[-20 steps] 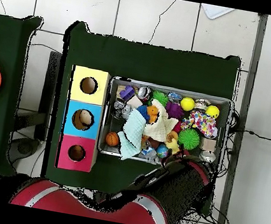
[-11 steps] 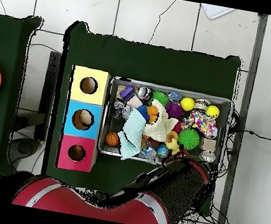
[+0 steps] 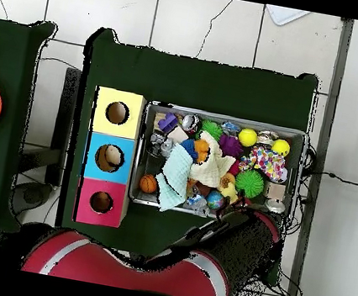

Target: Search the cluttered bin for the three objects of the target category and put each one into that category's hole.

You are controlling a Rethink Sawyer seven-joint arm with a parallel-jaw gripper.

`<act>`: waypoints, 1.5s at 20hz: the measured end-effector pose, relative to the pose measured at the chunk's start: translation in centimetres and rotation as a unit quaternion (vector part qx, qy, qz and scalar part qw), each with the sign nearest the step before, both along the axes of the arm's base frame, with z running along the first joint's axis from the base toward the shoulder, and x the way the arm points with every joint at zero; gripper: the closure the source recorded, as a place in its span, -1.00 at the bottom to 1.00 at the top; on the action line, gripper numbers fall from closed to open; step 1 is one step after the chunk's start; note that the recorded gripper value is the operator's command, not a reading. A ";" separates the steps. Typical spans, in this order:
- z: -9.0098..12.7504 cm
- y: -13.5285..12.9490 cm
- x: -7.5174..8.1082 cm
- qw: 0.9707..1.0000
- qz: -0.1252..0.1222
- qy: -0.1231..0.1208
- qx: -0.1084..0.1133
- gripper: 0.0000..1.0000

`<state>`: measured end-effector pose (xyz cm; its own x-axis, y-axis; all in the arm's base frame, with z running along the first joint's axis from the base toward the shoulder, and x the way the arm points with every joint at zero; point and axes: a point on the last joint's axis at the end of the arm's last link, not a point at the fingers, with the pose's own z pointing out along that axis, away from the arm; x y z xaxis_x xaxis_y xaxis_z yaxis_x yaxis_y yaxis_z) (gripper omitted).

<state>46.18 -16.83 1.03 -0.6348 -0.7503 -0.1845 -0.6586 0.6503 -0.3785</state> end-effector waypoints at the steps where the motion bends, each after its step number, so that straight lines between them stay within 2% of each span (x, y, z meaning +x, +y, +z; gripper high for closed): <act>1: 0.0 -0.2 0.1 1.000 0.002 -0.002 -0.002 -1.00; 11: -0.2 -0.2 0.6 1.000 0.012 -0.008 -0.009 -1.00; 30: -0.2 2.0 1.4 0.999 0.040 -0.008 -0.011 -1.00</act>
